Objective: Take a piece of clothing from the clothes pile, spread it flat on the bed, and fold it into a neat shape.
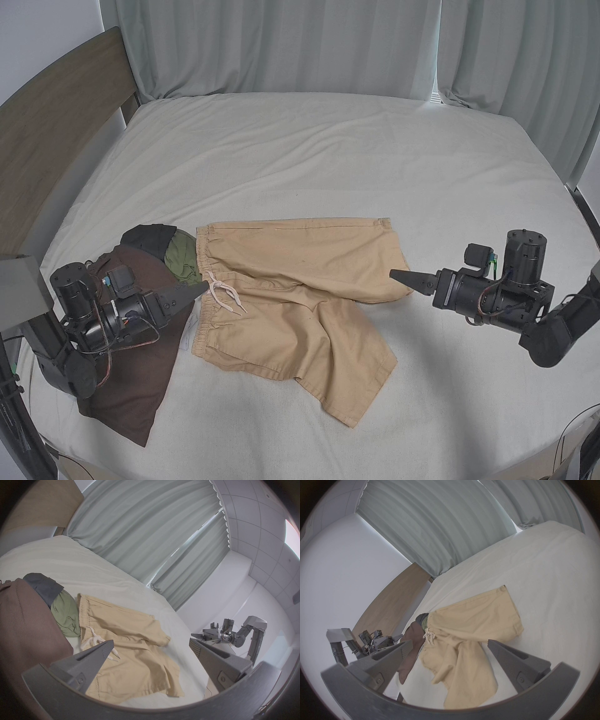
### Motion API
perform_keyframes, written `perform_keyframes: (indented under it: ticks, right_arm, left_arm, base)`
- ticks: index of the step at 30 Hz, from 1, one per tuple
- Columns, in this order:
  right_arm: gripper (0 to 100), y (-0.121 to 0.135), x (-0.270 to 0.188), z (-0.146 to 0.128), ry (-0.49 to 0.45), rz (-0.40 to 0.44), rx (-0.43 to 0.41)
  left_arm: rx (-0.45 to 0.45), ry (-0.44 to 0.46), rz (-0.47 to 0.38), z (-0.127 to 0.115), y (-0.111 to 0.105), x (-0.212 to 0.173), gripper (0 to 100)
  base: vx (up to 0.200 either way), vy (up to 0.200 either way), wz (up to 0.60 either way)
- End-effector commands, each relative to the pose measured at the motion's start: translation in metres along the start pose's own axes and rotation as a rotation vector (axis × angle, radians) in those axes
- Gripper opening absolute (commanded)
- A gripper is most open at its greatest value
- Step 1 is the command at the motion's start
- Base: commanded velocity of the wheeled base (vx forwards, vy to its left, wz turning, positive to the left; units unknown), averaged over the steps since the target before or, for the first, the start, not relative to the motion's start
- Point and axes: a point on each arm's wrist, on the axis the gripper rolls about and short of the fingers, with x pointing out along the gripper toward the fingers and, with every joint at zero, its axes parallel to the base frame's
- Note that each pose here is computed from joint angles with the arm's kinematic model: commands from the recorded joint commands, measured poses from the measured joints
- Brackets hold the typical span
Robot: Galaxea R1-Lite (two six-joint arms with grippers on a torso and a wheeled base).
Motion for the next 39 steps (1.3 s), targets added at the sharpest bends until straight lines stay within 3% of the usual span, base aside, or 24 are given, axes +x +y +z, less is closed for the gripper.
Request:
perform_keyframes:
  ticks: [1,9,22,34,39]
  right_arm:
    - [100,0.018,-0.030,-0.011,0.024,0.055,-0.005]
    - [100,0.010,-0.045,-0.035,0.065,0.047,0.006]
    - [100,-0.026,-0.019,-0.079,0.230,-0.047,0.085]
    - [100,-0.061,0.003,-0.121,0.222,-0.070,0.093]
    - [100,-0.064,0.005,-0.126,0.239,-0.077,0.103]
  left_arm:
    - [0.012,0.018,-0.017,0.000,-0.011,-0.015,100]
    - [0.030,0.064,0.021,-0.015,-0.008,-0.028,100]
    - [0.057,0.152,0.055,-0.043,0.014,-0.028,100]
    - [0.061,0.177,0.061,-0.052,0.020,-0.026,100]
    - [0.063,0.175,0.058,-0.051,0.020,-0.025,100]
  base:
    - [0.000,0.000,0.00]
    - [0.000,0.000,0.00]
    - [0.000,0.000,0.00]
    - [0.000,0.000,0.00]
    - [0.000,0.000,0.00]
